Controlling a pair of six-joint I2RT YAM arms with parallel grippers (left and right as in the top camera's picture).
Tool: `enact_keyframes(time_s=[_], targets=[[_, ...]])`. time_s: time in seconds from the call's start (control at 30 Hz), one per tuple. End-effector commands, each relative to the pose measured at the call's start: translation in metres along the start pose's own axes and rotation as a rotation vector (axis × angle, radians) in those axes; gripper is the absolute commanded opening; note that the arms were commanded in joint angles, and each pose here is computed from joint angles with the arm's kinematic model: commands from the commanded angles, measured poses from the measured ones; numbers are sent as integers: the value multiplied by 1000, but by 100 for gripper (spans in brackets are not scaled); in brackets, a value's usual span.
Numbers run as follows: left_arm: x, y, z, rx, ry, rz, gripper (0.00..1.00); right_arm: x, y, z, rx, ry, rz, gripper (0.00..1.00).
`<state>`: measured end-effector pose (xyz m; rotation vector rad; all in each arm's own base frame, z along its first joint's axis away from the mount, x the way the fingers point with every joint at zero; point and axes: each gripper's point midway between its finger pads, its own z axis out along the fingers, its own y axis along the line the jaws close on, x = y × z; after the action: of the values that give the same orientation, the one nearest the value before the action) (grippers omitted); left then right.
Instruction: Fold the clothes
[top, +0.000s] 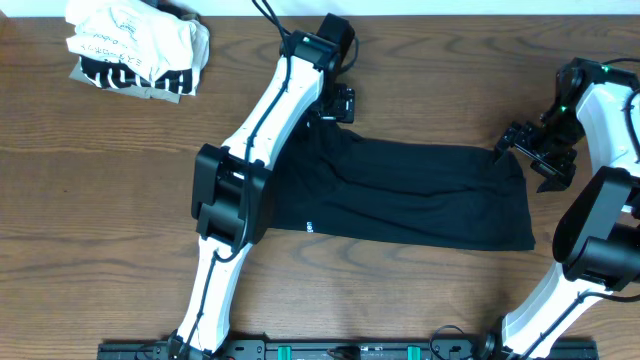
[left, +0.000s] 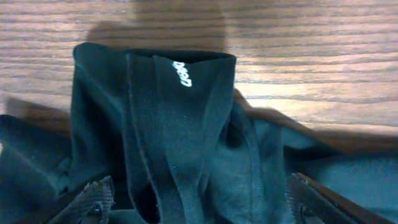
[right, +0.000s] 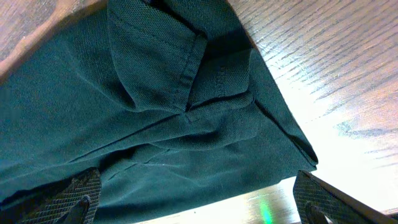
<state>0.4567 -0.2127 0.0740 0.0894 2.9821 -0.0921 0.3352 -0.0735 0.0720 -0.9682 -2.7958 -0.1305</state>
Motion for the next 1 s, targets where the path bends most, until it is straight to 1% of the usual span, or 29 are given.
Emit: enact_keyframes(time_s=[0.0,0.1,0.17,0.3,0.4,0.47,0.5,0.53,0.6,0.63,0.7,0.8,0.97], targets=[[-1,5,10,19,22,-33,90,0,2,-7,-3,-26,-22,96],[-1,14,15,13,32,-61,87,1,4,-7,-2,-26,-27,97],[3,20,21,8,49,-82,78,1,4,-7,-2,-26,-27,97],[10,21,30,31,83,-90,70,-2,5,-7,-6,-36,-28,97],[11,20,33,36,81,-86,68,-1,8,-7,-7,-39,-35,97],[9,19,34,41,76,-85,62,-1,9,-7,-5,-39,-41,97],[9,18,35,43,75,-82,55,0,10,-7,-5,-39,-43,97],[9,18,35,45,75,-82,51,0,11,-6,-4,-39,-46,97],[9,18,35,45,76,-83,37,1,12,-6,-4,-39,-49,97],[9,18,35,45,76,-83,32,1,12,-6,-4,-40,-49,97],[9,18,35,45,76,-83,25,0,12,-6,-5,-42,-49,97],[9,18,34,45,75,-84,6,0,12,-6,-6,-43,-50,97],[12,19,22,43,79,-83,6,0,13,-6,-6,-44,-50,97]])
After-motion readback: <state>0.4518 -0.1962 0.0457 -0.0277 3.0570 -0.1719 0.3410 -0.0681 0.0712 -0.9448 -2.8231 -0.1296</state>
